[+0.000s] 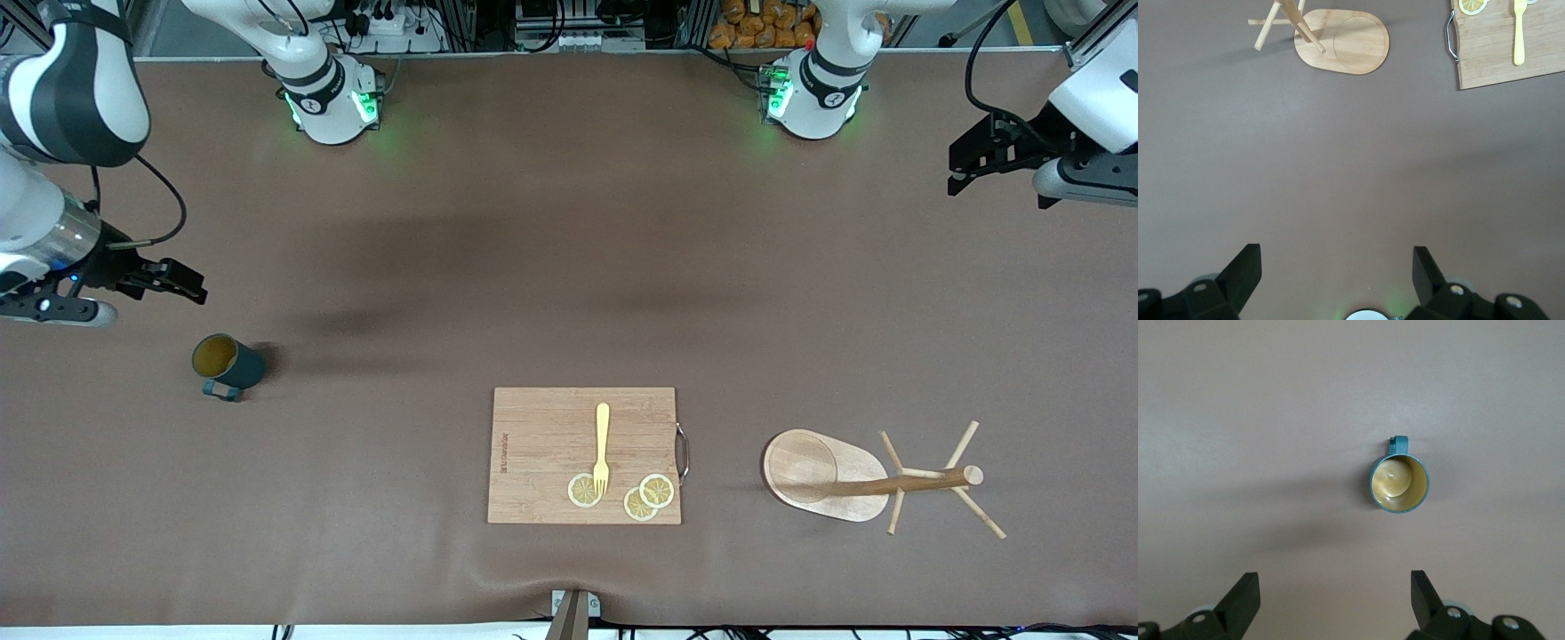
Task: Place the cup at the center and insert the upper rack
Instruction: 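Lower the right gripper over the teal mug rim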
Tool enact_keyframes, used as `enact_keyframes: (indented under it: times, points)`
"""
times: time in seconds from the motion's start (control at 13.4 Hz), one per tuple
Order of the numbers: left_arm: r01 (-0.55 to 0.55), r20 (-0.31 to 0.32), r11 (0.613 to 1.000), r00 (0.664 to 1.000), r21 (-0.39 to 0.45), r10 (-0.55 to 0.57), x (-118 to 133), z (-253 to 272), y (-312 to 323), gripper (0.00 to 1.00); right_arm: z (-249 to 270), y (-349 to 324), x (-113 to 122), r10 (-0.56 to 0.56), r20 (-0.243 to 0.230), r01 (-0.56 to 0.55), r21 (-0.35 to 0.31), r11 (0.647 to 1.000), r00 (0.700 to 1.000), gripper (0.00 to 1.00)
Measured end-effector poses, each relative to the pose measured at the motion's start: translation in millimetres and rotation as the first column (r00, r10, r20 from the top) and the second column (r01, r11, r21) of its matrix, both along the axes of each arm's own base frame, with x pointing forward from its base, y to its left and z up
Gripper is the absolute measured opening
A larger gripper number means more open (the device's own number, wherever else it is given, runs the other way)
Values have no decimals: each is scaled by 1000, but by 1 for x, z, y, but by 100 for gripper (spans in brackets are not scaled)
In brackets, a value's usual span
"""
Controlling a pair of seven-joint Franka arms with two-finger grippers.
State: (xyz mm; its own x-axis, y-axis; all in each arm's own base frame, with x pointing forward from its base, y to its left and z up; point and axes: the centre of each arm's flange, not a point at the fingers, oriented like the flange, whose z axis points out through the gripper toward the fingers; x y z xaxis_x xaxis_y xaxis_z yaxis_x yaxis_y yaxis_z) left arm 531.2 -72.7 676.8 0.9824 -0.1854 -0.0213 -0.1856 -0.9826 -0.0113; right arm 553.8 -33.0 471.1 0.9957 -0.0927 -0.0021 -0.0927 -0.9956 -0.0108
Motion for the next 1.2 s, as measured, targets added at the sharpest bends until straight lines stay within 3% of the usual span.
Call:
enact_keyframes:
  times: [0.67, 1.2]
  points:
    - [-2, -36, 1000, 999, -5, 2, 11, -19, -2, 100, -75, -5, -1, -3, 1, 3, -17, 1000, 1000, 100]
    - [-5, -56, 1000, 998, -10, 5, 18, -30, -1, 100, -118, -27, 14, -17, 24, 19, -52, 998, 1000, 100]
